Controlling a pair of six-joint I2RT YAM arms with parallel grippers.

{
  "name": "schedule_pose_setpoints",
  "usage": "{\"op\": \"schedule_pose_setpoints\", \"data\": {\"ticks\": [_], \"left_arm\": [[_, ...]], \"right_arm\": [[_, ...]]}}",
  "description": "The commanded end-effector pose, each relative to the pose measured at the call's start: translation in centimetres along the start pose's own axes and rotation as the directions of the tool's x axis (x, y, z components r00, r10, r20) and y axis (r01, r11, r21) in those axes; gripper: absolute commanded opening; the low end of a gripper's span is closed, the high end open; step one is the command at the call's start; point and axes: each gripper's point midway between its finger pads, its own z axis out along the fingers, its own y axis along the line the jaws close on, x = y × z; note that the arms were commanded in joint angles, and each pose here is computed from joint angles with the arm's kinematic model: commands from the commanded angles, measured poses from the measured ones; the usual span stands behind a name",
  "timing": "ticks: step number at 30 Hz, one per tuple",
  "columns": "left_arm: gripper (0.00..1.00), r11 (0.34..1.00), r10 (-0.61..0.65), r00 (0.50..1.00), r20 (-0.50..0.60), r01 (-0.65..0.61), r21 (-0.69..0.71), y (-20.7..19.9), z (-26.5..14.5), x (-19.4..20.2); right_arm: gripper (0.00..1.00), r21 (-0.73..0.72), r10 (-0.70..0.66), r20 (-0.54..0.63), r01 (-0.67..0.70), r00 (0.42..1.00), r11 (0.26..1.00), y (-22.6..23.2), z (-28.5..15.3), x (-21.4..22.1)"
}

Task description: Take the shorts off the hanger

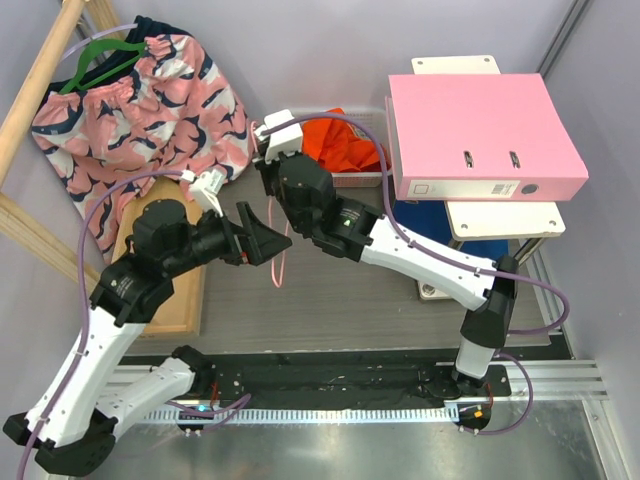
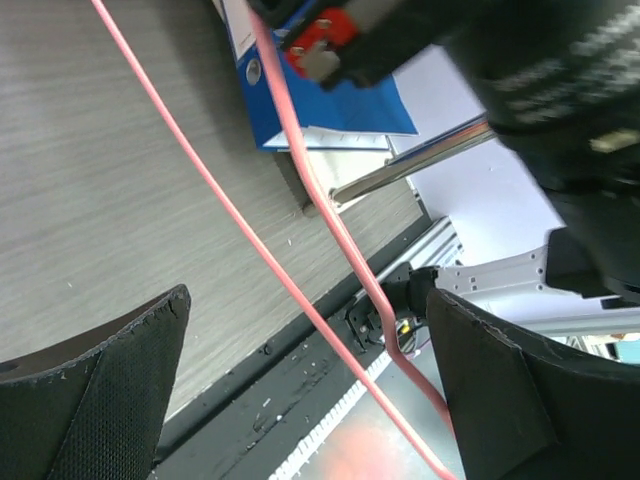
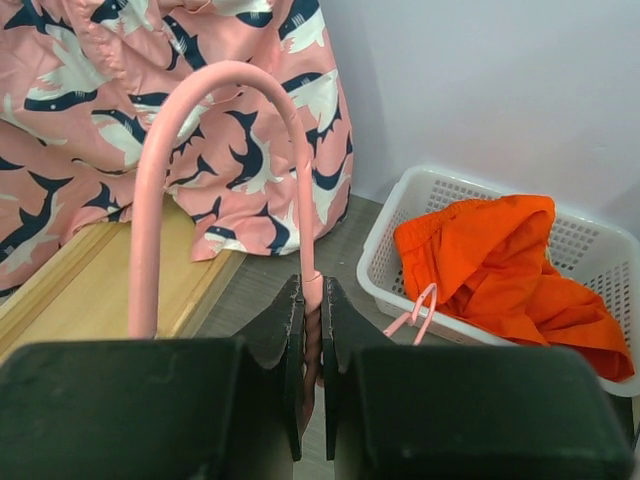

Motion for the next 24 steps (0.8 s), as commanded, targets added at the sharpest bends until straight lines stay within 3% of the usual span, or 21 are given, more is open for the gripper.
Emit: {"op": "schedule_pose_setpoints", "data": {"ticks": [1, 5, 9, 13, 16, 24], "left_arm": [[0.97, 0.999, 0.002, 0.999, 0.044, -0.004, 0.050, -1.4, -0.4, -1.1], [0.98, 0.998, 0.049, 0.997, 0.062, -0.051, 0.027, -1.4, -1.6, -1.5], [1.00, 0.983, 0.184, 0.980, 0.079, -0.181, -0.039, -0.8, -4.4, -1.7], [1.00, 0.955, 0.252, 0.958, 0.138, -0.223, -0.197, 1.1, -7.1, -3.0], [1.00, 0.938, 0.273, 0.954, 0.122, -0.236, -0.254, 2.3, -7.2, -3.0], [1.00, 0.926, 0.375, 0.916, 0.140, -0.362, -0.111, 0.1, -5.7, -3.3]], "right_arm": [[0.01, -0.057, 0.117, 0.070, -0.113, 0.991, 0.992, -0.3, -1.8, -4.2], [0.01, -0.200, 0.188, 0.032, -0.178, 0.982, 0.963, 1.1, -2.8, -4.4], [0.01, -0.481, 0.292, -0.069, -0.288, 0.954, 0.828, 2.7, -5.2, -4.9], [0.01, -0.614, 0.316, -0.170, -0.351, 0.934, 0.707, 2.8, -7.5, -5.1], [0.01, -0.682, 0.321, -0.212, -0.375, 0.923, 0.628, 2.9, -9.5, -5.7], [0.01, -0.764, 0.297, -0.343, -0.449, 0.891, 0.464, 4.6, -13.1, -5.7]]}}
